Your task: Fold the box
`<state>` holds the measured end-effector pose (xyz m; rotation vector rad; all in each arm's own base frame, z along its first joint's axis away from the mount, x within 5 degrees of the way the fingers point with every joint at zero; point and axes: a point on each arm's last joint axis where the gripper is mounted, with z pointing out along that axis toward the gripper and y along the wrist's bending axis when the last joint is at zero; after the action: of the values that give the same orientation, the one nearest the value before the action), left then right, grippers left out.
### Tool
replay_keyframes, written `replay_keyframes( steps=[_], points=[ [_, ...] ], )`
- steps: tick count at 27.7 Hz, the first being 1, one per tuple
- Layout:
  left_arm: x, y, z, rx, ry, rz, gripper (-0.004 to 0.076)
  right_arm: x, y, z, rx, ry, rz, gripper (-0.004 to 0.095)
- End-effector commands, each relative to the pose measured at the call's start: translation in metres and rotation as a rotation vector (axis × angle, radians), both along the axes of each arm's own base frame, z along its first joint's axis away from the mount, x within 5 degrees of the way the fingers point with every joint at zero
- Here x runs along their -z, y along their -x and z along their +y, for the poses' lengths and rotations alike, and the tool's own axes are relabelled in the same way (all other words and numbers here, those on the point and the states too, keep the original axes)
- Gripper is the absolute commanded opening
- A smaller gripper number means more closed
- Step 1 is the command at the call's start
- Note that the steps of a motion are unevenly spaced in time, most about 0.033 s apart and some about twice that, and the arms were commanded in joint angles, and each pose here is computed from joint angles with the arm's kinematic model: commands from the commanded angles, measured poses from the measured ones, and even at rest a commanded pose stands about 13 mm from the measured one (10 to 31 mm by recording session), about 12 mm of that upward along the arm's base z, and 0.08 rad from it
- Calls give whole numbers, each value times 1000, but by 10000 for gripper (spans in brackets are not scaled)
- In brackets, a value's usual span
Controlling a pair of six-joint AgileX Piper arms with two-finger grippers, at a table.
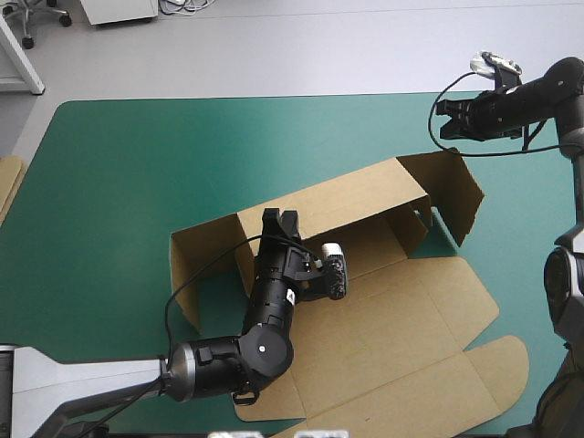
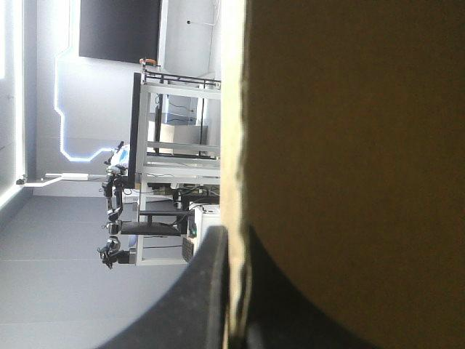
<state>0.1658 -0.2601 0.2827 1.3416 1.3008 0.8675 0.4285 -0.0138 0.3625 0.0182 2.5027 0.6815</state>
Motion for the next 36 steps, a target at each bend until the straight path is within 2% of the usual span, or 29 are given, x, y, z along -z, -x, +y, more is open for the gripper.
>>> replay_keyframes(
  steps=[1, 18, 25, 29, 36],
  points=[
    [-22, 2, 4, -18, 53, -74, -10, -33, 20, 11, -27, -25, -77, -19],
    [-22, 2, 5, -33, 56, -67, -10, -16, 80, 20, -87, 8, 12, -19],
    [-22, 2, 6, -39, 57, -69, -10, -8, 97, 27, -167, -27, -4, -19],
    [-22, 2, 6, -39, 59, -69, -10, 2, 102, 31, -259, -26, -36, -18],
    [-21, 2, 7, -47, 62, -58, -10, 21, 103, 31, -340, 24, -69, -18]
  ],
)
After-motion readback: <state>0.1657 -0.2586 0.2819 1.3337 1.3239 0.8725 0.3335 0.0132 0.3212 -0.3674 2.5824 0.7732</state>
